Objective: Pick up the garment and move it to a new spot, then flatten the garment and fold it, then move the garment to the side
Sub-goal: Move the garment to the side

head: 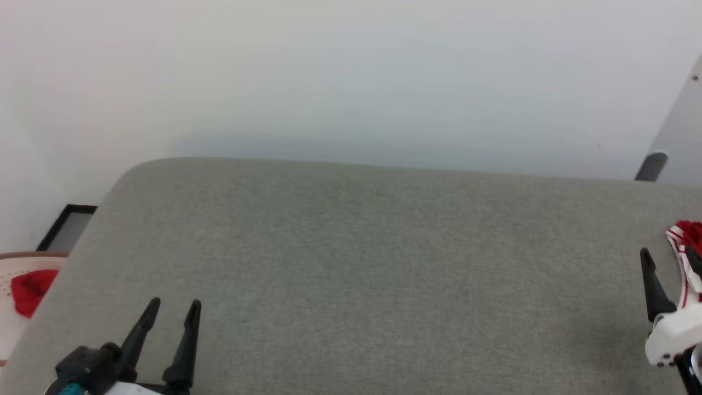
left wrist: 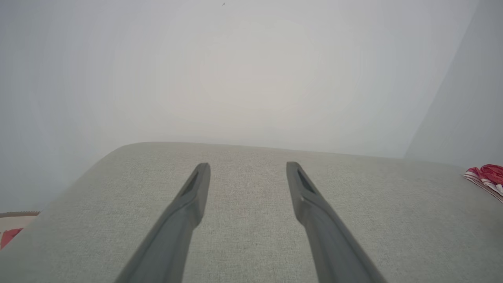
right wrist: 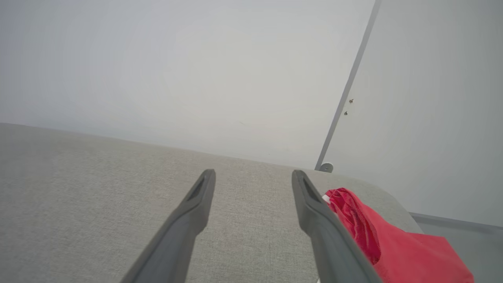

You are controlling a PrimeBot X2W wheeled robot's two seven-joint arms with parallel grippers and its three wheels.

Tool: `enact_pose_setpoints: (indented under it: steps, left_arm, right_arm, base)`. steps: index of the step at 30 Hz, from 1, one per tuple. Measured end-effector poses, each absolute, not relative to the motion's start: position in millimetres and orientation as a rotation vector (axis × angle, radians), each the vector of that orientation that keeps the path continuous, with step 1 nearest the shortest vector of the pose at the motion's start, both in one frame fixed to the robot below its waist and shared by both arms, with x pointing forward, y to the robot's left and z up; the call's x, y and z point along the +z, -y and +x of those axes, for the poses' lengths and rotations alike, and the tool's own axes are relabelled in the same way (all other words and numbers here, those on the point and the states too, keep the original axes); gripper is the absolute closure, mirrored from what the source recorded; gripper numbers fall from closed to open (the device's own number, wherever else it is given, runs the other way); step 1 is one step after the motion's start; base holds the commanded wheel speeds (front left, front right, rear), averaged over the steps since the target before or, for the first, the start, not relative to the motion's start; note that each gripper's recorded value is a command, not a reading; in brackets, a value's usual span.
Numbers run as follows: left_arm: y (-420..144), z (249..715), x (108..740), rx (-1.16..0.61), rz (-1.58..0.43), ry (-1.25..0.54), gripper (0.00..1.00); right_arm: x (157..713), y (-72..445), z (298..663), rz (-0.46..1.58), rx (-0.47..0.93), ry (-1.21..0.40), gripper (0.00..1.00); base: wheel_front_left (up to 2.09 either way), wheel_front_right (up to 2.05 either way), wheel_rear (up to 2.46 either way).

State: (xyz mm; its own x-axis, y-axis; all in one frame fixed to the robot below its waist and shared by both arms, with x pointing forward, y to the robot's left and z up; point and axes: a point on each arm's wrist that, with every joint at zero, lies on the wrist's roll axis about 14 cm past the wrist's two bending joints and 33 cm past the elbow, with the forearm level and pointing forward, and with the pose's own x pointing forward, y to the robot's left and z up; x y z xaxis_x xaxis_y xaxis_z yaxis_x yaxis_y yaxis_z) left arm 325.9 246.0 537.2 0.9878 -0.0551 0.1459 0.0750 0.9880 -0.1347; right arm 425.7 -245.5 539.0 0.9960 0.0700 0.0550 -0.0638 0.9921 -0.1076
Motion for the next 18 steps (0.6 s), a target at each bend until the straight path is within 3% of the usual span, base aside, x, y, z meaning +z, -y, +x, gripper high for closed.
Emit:
enact_pose_setpoints:
  steps: [18]
  left_arm:
    - [-284,282,528,0.073,-0.147,0.148,0.0]
  right_arm:
    - [523,214,376,-0.003,0.049,0.104,0.0]
  base:
    - [0.0,0.0,0.0]
